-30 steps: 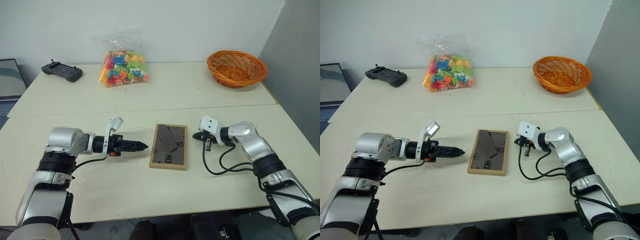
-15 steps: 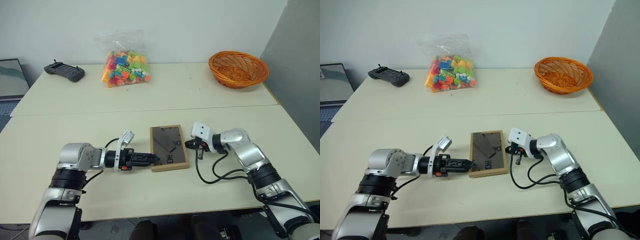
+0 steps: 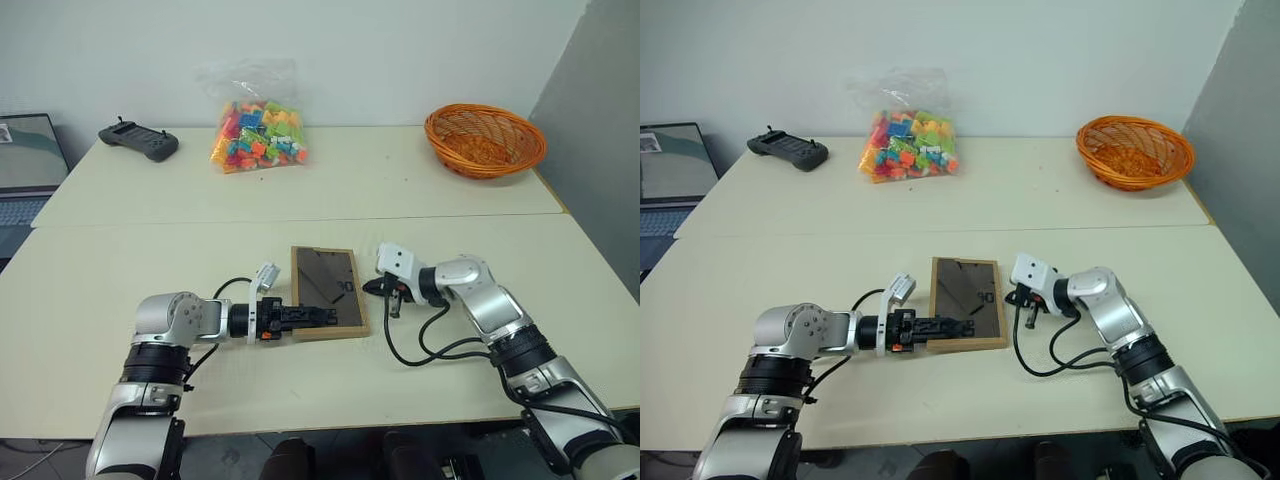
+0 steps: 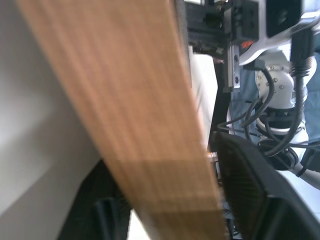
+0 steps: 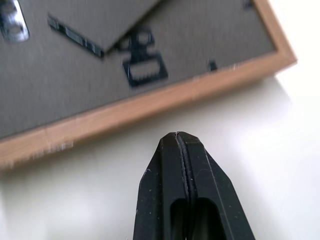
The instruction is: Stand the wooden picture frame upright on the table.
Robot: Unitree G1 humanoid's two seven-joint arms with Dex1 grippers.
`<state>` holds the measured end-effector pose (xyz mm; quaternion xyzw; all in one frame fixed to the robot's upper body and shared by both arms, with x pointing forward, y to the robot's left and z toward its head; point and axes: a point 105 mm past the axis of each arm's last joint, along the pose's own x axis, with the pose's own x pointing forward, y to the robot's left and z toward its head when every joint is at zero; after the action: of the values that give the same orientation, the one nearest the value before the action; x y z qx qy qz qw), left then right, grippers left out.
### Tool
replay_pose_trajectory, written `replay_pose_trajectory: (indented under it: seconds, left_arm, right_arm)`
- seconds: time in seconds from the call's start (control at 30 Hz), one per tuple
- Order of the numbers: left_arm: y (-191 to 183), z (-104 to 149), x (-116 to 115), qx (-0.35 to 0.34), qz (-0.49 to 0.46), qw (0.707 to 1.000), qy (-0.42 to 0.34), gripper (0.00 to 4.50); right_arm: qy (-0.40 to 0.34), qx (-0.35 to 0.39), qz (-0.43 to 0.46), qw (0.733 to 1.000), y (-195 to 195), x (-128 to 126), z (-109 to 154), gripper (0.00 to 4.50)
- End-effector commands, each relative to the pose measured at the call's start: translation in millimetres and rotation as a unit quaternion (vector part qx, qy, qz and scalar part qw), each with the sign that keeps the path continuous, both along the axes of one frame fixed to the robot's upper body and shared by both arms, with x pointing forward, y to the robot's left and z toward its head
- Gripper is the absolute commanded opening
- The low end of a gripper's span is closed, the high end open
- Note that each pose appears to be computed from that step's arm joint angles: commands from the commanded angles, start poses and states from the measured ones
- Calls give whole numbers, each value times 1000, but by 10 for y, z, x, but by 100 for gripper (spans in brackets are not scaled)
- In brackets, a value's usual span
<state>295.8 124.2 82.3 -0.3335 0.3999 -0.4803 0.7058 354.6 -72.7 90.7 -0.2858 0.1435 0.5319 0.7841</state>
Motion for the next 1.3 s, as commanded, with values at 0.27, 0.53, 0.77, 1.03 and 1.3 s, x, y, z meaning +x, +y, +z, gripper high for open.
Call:
replay_pose_trajectory:
  seconds: [0.27,0.53,0.77,1.03,1.3]
  left_arm:
    - [-37,518,249,-2,40,986,-164,129]
    - [-169,879,249,-25,35,968,-246,129]
    - [-250,934,192,-30,15,966,-256,129]
    - [-290,1004,176,-39,9,964,-264,129]
    - [-265,1015,123,-40,7,964,-262,129]
  right_arm:
    - [-82,44,-76,993,-351,273,520,0]
    - [20,209,-30,977,-240,25,1357,177]
    - [80,261,16,962,60,-72,1590,336]
    - [75,270,70,957,503,-123,1640,448]
    - [115,270,150,944,496,-461,1705,448]
